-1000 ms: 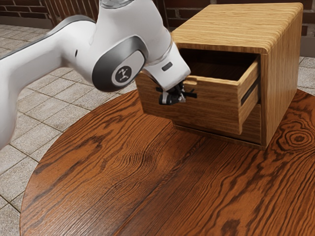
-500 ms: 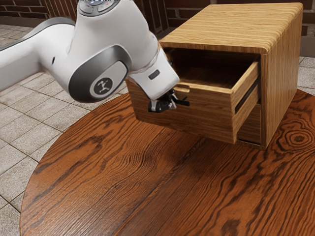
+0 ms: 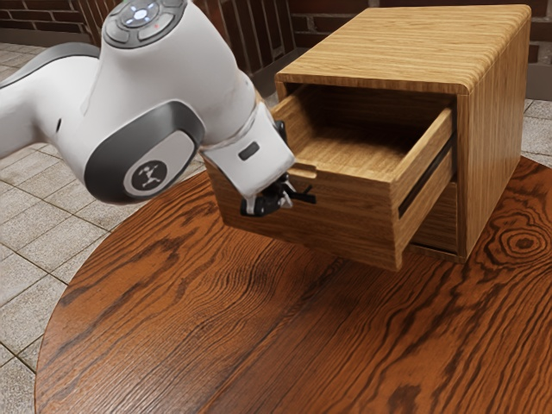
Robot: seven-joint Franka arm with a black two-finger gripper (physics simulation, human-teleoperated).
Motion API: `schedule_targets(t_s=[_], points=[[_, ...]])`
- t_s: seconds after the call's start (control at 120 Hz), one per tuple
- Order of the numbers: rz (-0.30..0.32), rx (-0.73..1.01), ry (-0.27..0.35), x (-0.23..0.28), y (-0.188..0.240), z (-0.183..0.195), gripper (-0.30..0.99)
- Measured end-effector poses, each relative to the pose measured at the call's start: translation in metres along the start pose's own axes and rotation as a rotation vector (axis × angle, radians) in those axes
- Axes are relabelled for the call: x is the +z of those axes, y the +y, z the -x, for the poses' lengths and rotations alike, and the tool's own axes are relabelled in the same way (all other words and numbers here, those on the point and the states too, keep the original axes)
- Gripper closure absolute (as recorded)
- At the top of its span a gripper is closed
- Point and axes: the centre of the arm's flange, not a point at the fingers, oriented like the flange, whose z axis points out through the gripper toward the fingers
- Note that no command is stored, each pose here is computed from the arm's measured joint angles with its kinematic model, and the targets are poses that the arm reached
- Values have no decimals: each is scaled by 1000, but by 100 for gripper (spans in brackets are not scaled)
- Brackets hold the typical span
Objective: Pull the drawer handle with one arm to open the drawer
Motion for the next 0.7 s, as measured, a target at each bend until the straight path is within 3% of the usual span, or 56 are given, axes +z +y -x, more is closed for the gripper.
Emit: schedule_targets(t_s=[0.2,0.45,0.517,0.633,0.7], points=[[23,-14,-5,1,1,4,59],[30,-30,-16,-14,2,13,50],[14,-40,-14,-38,-1,16,49],[-41,-97,30,-123,-27,25,46],[-9,-257,33,-139,-78,70,37]])
